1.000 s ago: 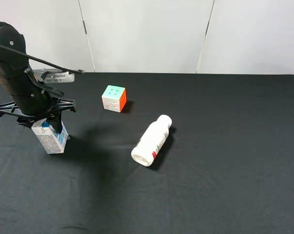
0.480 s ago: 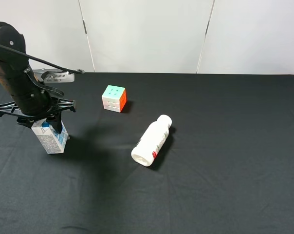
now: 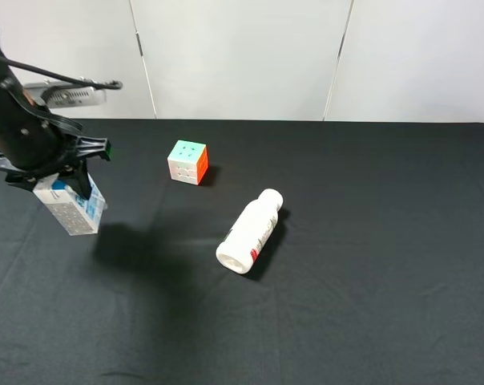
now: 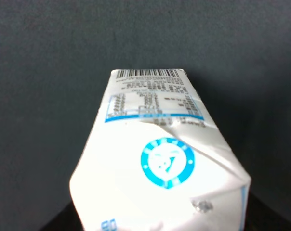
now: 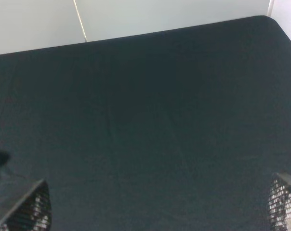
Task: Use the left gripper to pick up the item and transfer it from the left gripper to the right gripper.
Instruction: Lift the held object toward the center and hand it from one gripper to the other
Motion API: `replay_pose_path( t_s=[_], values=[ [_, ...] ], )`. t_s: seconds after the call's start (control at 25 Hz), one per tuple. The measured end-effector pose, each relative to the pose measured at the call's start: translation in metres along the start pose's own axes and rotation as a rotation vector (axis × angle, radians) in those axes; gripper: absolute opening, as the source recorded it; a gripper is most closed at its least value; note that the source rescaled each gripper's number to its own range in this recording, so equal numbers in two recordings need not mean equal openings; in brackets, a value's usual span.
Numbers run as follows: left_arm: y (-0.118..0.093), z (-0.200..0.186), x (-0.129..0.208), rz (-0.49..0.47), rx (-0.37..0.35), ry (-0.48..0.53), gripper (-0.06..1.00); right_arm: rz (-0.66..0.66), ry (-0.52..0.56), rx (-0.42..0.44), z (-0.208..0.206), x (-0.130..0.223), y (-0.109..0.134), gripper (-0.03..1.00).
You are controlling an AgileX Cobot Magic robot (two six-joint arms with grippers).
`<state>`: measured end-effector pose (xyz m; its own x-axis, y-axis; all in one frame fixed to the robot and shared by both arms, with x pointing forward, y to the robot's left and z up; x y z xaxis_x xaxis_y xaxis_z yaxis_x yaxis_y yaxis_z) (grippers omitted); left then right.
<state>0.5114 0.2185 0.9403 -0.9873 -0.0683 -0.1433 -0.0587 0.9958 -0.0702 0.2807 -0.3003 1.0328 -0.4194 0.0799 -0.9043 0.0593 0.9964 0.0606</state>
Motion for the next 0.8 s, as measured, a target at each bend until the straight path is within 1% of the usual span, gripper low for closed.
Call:
replay_pose_path(
  t_s=[0.24,0.32,0.4,0.52,0.8],
  values=[
    [0.001,-0.014,0.008,-0.005,0.007,0.005,0.00,0.003,0.000,-0.005,0.000,0.000,0.001,1.00],
    [-0.001,-0.016,0.010,-0.016,0.024,0.013,0.00,0.003,0.000,-0.005,0.000,0.000,0.001,1.00],
    [-0.005,-0.017,0.012,-0.018,0.056,0.024,0.00,0.003,0.000,-0.005,0.000,0.000,0.001,1.00],
    [-0.016,-0.019,0.014,-0.002,0.132,0.041,0.00,0.003,0.000,-0.005,0.000,0.000,0.001,1.00],
    [-0.051,-0.031,0.012,0.040,0.387,0.027,0.00,0.003,0.000,-0.005,0.000,0.000,0.001,1.00]
  ],
)
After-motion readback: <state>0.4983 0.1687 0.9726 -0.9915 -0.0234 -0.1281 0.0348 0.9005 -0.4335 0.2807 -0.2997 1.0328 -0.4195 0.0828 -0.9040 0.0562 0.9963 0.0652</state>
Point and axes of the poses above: a point on each arm's last joint axis where the gripper is mounted, z pointing out along that axis toward the gripper, y along the wrist's bending axis when the last joint is at zero, x = y × z, the point moved 5 cm from there along z, pointing out along that axis toward the gripper
